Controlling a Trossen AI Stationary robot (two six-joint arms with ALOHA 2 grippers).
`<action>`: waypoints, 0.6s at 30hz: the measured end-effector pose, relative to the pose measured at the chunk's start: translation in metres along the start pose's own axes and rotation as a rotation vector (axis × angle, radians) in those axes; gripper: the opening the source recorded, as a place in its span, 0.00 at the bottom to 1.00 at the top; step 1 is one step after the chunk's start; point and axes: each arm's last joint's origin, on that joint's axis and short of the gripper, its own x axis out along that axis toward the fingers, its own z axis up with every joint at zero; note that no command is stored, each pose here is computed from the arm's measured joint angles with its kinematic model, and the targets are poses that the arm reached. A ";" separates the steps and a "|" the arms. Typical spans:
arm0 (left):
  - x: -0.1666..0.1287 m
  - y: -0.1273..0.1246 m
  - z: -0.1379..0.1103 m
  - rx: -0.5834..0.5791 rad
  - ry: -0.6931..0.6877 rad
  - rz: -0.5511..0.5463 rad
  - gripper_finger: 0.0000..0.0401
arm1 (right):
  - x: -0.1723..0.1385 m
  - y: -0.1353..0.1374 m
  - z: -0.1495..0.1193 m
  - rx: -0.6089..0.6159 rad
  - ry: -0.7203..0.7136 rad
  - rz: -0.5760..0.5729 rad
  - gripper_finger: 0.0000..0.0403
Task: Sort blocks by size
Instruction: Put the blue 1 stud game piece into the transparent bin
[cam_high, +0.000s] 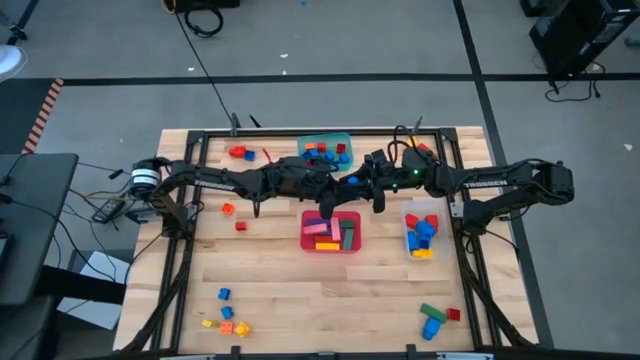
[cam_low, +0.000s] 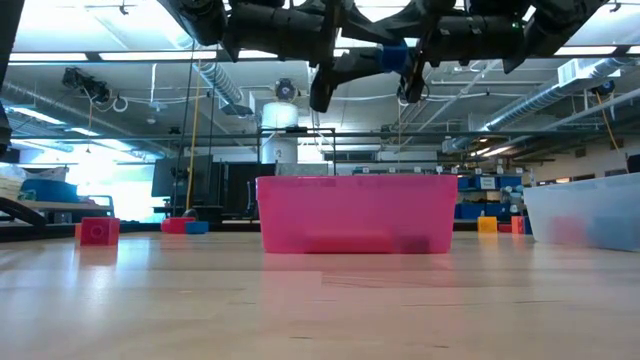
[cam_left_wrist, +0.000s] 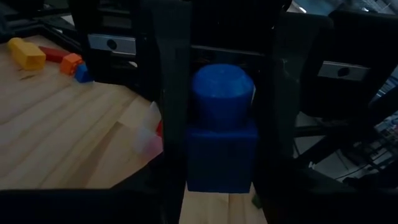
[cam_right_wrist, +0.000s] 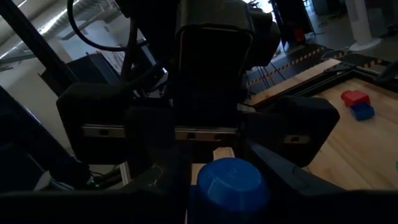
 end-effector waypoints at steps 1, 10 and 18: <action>0.000 0.000 0.000 0.000 0.000 0.002 0.44 | 0.000 0.000 0.000 0.000 0.001 0.000 0.37; 0.000 0.001 0.000 -0.001 -0.002 0.011 0.56 | 0.000 0.000 -0.001 0.003 0.008 -0.001 0.37; 0.000 0.001 0.000 0.083 -0.003 0.013 0.63 | -0.001 -0.005 -0.001 0.011 0.020 -0.020 0.37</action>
